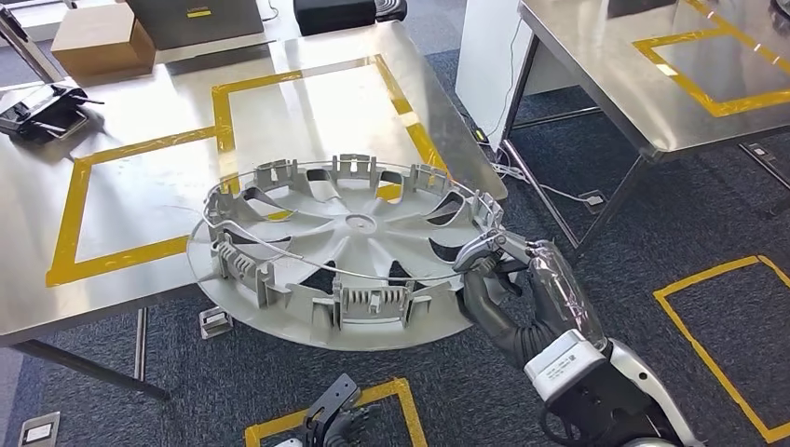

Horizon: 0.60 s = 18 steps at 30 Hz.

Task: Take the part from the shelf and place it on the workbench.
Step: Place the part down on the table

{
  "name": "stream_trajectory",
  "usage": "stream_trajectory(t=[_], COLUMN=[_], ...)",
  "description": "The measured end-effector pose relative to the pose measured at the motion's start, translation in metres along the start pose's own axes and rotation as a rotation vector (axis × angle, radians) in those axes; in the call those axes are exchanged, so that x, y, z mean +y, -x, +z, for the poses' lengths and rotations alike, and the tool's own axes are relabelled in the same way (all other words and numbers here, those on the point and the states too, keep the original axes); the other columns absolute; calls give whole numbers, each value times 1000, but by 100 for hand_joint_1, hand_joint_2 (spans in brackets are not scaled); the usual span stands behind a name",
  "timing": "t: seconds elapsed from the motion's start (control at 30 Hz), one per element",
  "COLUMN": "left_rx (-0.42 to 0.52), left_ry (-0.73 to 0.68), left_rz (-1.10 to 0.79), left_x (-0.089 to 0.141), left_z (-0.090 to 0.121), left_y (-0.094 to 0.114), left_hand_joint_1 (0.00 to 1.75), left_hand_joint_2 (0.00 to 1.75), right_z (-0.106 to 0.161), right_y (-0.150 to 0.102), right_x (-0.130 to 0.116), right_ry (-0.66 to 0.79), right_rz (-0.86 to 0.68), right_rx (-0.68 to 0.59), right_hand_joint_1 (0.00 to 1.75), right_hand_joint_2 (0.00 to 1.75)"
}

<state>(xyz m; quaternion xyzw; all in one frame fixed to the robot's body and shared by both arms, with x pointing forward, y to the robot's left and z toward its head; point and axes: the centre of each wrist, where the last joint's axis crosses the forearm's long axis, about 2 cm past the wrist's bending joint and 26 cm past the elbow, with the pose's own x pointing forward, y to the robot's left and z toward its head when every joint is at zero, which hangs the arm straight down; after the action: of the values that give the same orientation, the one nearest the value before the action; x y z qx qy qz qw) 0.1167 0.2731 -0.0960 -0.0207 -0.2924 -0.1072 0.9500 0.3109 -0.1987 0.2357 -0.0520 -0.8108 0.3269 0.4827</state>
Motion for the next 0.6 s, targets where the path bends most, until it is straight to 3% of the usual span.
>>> stream_trajectory(t=[0.6], left_rx=[1], left_ry=[-2], left_rz=[0], left_x=[1], left_z=[1], left_y=[2], left_hand_joint_1=[0], left_hand_joint_2=[175], right_z=[1], right_y=[3], right_x=[0], right_ry=[11], right_rz=[-20], right_rx=[21], right_hand_joint_1=[175], right_hand_joint_2=[175])
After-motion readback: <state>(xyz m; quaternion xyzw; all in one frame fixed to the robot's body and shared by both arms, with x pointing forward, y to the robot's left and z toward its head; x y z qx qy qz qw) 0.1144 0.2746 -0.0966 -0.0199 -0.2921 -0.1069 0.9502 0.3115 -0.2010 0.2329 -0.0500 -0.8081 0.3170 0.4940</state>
